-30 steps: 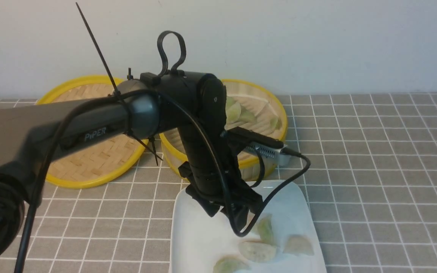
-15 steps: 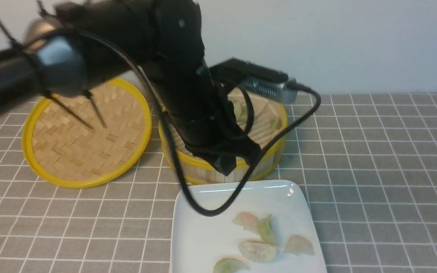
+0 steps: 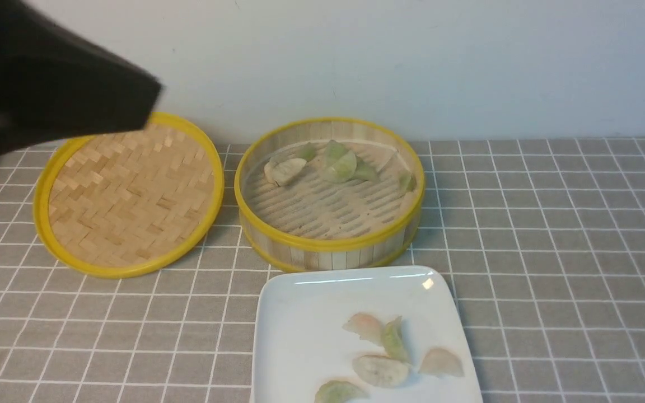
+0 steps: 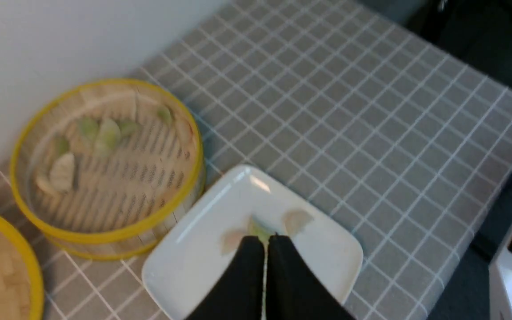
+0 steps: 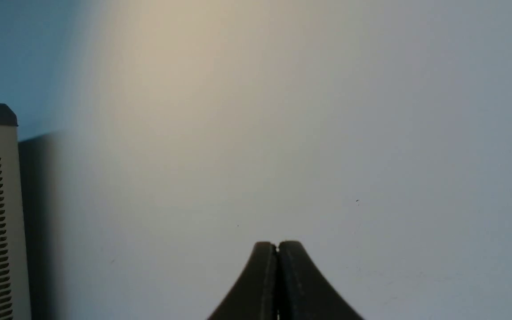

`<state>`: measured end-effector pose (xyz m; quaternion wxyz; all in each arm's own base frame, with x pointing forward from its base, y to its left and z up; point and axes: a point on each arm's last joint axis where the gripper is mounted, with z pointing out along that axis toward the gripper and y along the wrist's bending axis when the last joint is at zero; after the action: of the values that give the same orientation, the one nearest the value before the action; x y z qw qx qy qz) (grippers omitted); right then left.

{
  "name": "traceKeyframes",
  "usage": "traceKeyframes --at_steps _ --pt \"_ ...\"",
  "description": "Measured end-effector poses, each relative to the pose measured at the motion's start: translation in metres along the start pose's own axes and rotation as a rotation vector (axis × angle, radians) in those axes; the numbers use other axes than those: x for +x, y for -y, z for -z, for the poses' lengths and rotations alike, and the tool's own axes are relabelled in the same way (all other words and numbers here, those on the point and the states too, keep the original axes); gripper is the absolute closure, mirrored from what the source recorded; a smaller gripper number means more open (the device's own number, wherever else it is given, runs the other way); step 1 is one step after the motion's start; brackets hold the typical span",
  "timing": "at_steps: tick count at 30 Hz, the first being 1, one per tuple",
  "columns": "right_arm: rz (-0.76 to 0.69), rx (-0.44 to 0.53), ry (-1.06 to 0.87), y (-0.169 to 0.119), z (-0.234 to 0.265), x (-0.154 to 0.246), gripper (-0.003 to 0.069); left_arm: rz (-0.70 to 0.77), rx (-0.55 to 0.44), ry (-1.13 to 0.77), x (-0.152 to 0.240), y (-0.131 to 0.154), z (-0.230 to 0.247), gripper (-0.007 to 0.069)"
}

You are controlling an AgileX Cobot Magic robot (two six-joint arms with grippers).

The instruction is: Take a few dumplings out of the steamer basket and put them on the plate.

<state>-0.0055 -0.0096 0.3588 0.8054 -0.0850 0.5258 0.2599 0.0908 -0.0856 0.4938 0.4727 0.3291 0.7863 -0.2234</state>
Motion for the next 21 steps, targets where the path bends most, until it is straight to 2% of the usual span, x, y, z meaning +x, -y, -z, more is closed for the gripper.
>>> traceKeyframes --at_steps 2,6,7,11,15,21 --pt "0.0 0.0 0.0 0.0 0.0 0.0 0.0673 -0.006 -0.017 0.08 0.011 0.003 0.015 0.063" --pt "0.0 0.0 0.0 0.0 0.0 0.0 0.0673 -0.02 -0.072 0.361 0.067 0.01 0.054 0.063" --pt "0.0 0.0 0.0 0.0 0.0 0.0 0.0673 -0.017 -0.075 0.374 0.071 0.01 0.052 0.063" --pt "0.0 0.0 0.0 0.0 0.0 0.0 0.0673 0.0 -0.099 0.642 0.134 0.016 0.08 0.063" --pt "-0.001 0.0 -0.001 0.0 0.0 0.0 0.0673 -0.019 -0.143 0.74 0.175 0.016 0.085 0.063" --pt "0.0 0.002 -0.002 0.0 0.0 0.0 0.0673 -0.061 -0.204 0.711 0.183 0.011 0.077 0.063"
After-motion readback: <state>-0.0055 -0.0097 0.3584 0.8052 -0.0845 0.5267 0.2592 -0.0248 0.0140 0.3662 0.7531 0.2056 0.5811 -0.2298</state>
